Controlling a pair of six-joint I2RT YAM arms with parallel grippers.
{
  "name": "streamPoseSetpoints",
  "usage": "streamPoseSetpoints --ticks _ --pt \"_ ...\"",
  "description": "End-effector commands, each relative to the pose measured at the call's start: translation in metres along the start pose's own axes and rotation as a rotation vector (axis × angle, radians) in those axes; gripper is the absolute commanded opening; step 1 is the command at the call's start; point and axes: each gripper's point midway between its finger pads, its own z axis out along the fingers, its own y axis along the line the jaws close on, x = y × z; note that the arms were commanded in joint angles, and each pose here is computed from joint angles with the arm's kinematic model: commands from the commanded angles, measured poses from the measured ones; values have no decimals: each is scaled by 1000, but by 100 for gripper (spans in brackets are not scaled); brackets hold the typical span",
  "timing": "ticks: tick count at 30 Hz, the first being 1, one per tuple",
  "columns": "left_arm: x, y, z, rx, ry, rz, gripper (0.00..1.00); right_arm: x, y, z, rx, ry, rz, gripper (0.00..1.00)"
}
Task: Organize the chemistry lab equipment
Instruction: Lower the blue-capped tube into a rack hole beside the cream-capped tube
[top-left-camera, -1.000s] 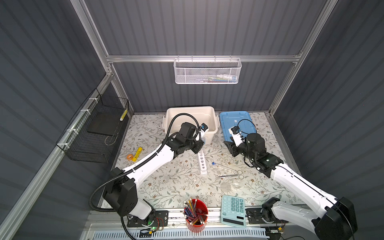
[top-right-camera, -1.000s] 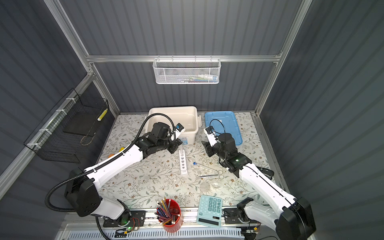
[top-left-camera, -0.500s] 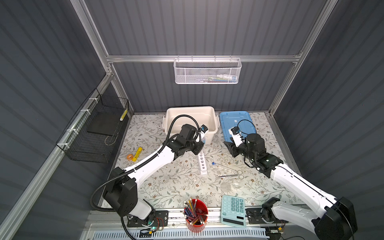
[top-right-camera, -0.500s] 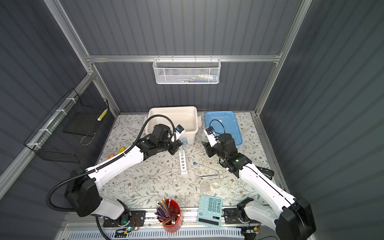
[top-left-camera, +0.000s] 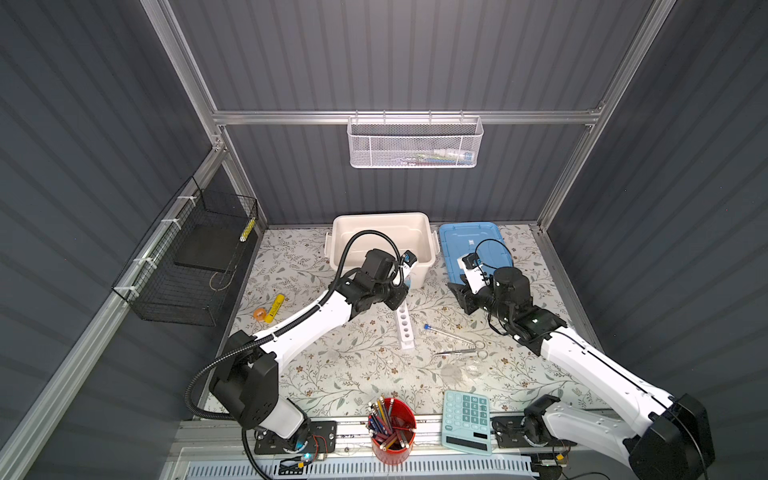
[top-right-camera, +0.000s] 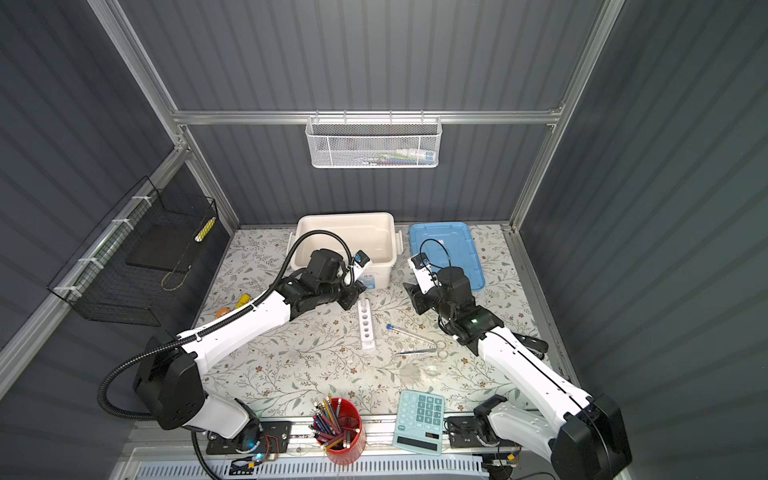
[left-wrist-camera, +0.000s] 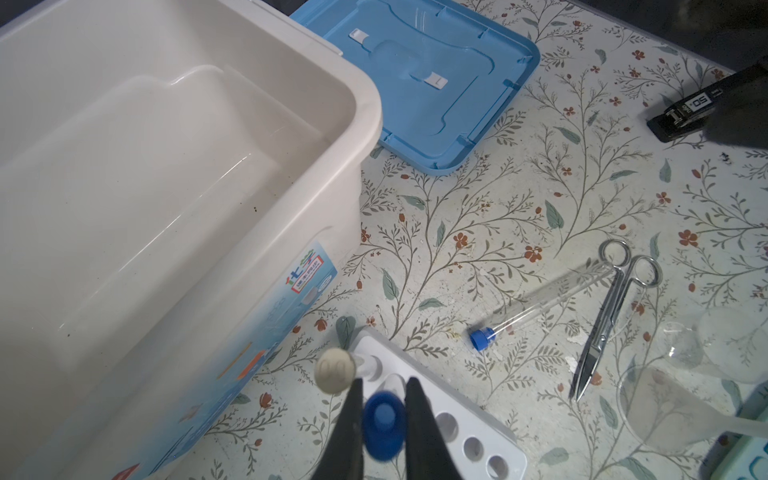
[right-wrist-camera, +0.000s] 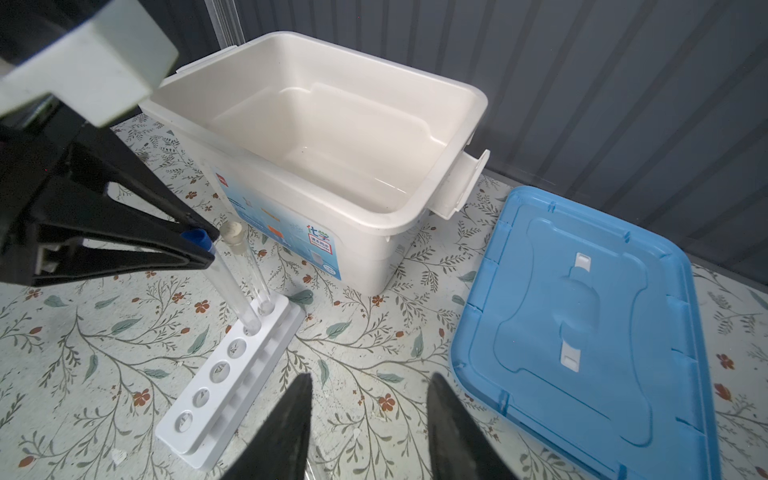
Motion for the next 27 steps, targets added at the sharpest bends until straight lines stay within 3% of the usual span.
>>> streamPoseSetpoints --ticks 1,11,20,27 --pt "5 -2 5 0 19 -2 0 3 0 2 -7 -1 8 46" --pt "8 -2 8 -7 27 4 0 4 0 3 -13 0 11 46" --pt "7 -2 5 -9 26 13 11 2 1 4 -21 -4 12 46" --pt "8 -2 5 -8 27 13 14 3 0 3 -17 -3 13 46"
